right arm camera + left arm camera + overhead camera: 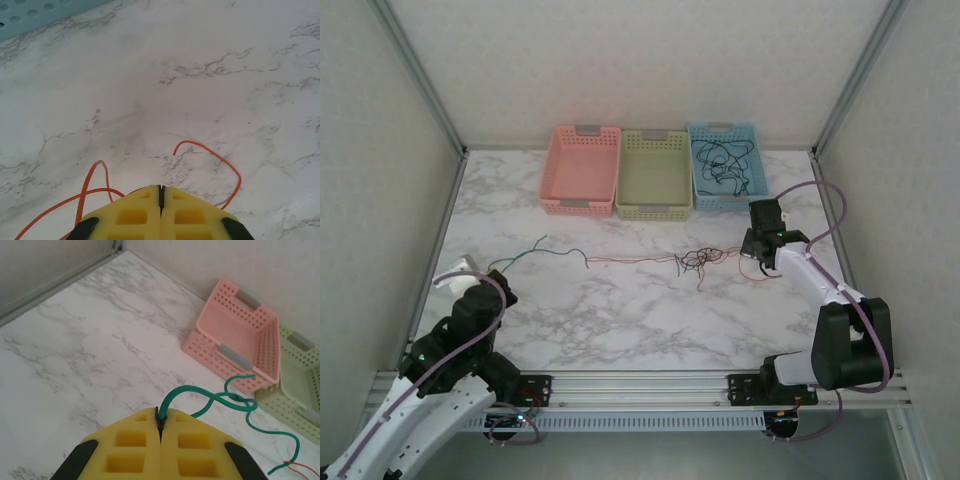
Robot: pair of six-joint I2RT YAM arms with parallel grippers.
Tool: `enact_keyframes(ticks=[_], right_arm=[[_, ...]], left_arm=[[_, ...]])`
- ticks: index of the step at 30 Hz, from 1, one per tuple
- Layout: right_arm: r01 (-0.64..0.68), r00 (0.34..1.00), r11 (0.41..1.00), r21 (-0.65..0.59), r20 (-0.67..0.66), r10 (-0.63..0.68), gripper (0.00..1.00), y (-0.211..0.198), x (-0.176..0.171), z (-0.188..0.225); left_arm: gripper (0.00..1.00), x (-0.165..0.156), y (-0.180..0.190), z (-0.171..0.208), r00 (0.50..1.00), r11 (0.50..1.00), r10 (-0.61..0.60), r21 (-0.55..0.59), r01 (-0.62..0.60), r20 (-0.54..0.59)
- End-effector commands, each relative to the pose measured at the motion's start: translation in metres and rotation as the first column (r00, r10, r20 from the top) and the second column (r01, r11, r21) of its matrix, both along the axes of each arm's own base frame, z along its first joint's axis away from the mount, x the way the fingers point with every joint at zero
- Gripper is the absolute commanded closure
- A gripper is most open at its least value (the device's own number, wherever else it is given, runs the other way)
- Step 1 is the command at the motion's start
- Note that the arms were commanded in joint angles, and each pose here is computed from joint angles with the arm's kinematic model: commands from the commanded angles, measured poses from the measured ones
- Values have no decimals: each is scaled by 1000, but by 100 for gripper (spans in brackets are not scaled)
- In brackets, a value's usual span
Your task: Untangle the cables
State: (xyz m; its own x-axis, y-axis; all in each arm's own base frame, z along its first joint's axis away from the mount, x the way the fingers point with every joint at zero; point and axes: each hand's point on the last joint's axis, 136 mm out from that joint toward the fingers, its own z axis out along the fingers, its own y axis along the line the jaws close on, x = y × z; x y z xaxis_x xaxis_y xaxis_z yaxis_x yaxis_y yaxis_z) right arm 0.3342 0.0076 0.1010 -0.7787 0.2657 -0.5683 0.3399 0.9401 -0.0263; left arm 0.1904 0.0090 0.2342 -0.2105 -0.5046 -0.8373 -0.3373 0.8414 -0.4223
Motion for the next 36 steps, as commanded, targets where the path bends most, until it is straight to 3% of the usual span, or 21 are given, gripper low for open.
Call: enact_keyframes(ticks=[1,8,12,14,16,19,21,23,30,36], right_arm=[[34,999,999,-31,-7,-35,100,-9,-1,-5],[30,1000,999,-19,-9,-30,100,-7,0,-8],[15,1000,1000,17,-4,-15,100,-1,0,-11],[9,1000,999,34,-1,-9,100,2,-1,-12],[-13,1000,998,66,9,12,100,8,0,-14],[-81,995,982,168,66,71,100,29,5,-10],[-145,986,957,250,119,118,100,46,10,-3],[-177,980,943,283,137,142,100,55,12,1],[-238,967,911,336,165,192,100,70,13,4],[-291,954,888,357,182,239,100,85,15,8]], left_arm=[[100,-14,30,21,989,991,131,0,-131,69],[100,-19,40,45,980,987,158,9,-160,122],[100,-7,10,60,987,1000,2,-29,3,163],[100,3,-21,68,972,986,-148,-46,159,185],[100,10,-56,75,933,946,-299,-65,317,199],[100,19,-114,78,832,833,-518,-102,543,198],[100,27,-142,67,787,771,-589,-164,616,183],[100,36,-156,55,777,749,-605,-207,630,173],[100,68,-163,19,829,801,-544,-211,560,131],[100,87,-178,-10,820,800,-560,-180,573,121]])
